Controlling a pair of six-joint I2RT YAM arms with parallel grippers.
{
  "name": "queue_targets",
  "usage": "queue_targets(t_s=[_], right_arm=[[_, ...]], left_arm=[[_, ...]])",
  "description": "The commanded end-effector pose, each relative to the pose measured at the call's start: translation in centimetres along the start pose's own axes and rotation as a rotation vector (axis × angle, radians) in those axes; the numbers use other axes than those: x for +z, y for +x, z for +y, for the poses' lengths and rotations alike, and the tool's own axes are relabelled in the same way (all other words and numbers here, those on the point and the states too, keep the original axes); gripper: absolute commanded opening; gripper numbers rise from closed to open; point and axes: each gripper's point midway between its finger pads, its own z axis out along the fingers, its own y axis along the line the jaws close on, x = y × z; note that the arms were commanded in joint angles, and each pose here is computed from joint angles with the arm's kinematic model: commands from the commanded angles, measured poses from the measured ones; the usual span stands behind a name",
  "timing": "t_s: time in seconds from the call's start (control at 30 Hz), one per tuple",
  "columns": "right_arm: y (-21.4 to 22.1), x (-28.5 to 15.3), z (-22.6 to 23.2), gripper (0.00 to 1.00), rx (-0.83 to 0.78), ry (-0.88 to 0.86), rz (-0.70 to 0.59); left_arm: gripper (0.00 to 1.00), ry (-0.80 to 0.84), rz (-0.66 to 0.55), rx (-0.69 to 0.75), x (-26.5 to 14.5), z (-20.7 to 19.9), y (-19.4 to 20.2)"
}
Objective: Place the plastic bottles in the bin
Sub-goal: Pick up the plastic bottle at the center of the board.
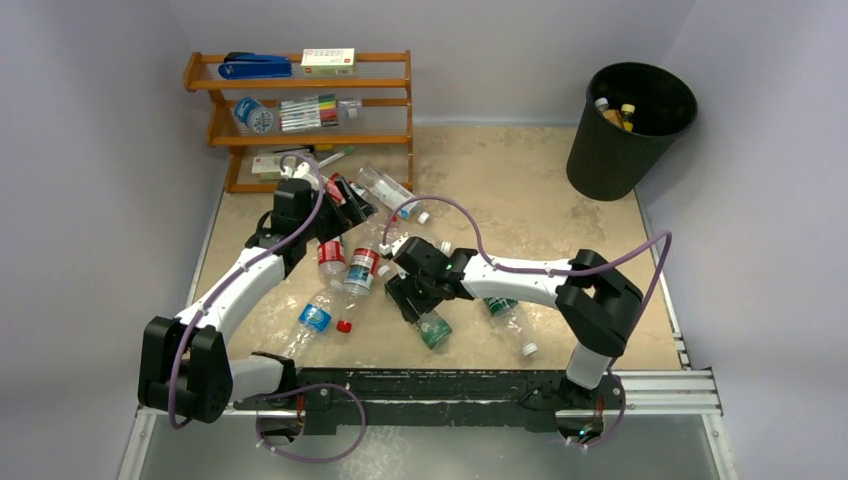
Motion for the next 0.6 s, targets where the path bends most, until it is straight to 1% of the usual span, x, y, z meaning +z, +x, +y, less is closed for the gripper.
queue_targets(t_s=[0.0,0.03,0.2,0.3,0.43,0.57], right_arm=[[-0.6,-0.1,-0.2,0.57,0.007,0.020,-0.032],[-0.6,-0.2,-0.2,0.55,0.007,0.022,-0.035],[-0.6,-1.7,0.2,0.53,0.017,0.000,-0.039],[-1.4,-3.1,0.2,0.53,0.034,-0.005,-0.081],[-2.3,-4.7,-0.6,0.53,0.053,0.010,-0.118],[-3.4,-6.7,-2.4,0.53,0.094,0.029,-0.164]], left_arm=[[0.95,0.034,-0.038,0.018,-0.2,-1.3,-1.2],[0.95,0.032,-0.037,0.018,-0.2,-1.2,-1.1],[0.95,0.036,-0.037,0.015,-0.2,-1.3,-1.1],[0.95,0.037,-0.038,0.013,-0.3,-1.3,-1.0],[0.95,0.041,-0.036,0.011,-0.3,-1.3,-0.9],[0.95,0.049,-0.038,0.010,-0.4,-1.6,-0.8]])
